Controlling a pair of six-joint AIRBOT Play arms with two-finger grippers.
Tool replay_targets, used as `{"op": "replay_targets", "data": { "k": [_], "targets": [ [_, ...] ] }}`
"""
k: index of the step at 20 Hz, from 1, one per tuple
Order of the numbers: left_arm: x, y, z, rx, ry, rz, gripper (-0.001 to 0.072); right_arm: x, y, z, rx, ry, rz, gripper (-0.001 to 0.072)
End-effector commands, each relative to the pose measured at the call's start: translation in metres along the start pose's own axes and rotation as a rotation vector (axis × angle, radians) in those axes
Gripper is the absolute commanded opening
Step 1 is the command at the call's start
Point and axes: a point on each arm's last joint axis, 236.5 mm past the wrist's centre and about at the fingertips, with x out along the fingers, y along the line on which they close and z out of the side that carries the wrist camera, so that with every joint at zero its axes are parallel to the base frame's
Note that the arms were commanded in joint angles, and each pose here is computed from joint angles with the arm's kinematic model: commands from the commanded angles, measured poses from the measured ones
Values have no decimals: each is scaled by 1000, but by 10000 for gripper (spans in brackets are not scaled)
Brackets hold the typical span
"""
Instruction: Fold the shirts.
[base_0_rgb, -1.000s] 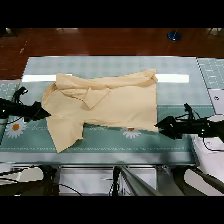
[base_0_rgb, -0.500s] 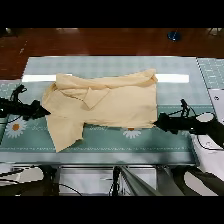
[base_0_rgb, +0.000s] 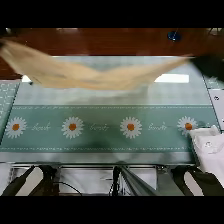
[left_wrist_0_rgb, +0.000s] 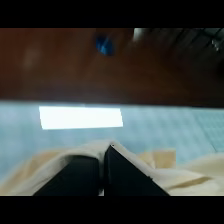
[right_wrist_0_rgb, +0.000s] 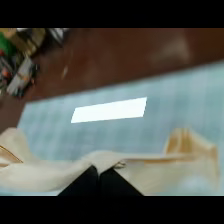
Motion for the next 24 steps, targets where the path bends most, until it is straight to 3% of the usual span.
{"op": "replay_targets", "data": {
  "k": [1,3,5,10,14,17,21,24],
  "targets": [
    [-98,-162,108,380,-407,-20,30,-111,79,125,-299,-347,-97,10],
    [-144,-225,121,544,-513,26,30,-156,101,151,-378,-423,-161,10],
    [-172,-250,112,546,-517,123,31,-184,105,153,-400,-410,-240,10],
    [-195,-248,36,495,-270,314,31,-210,56,97,-375,-144,-475,10],
    [-199,-201,-12,416,-28,460,31,-224,17,69,-370,22,-628,9],
    [-180,-165,-23,324,77,454,31,-197,-2,60,-337,131,-624,10],
    [-132,-92,-26,139,182,418,31,-112,-73,30,-248,427,-633,9],
    [-79,-44,-31,-38,266,288,31,-27,-119,-3,-160,627,-540,10]
  ]
}}
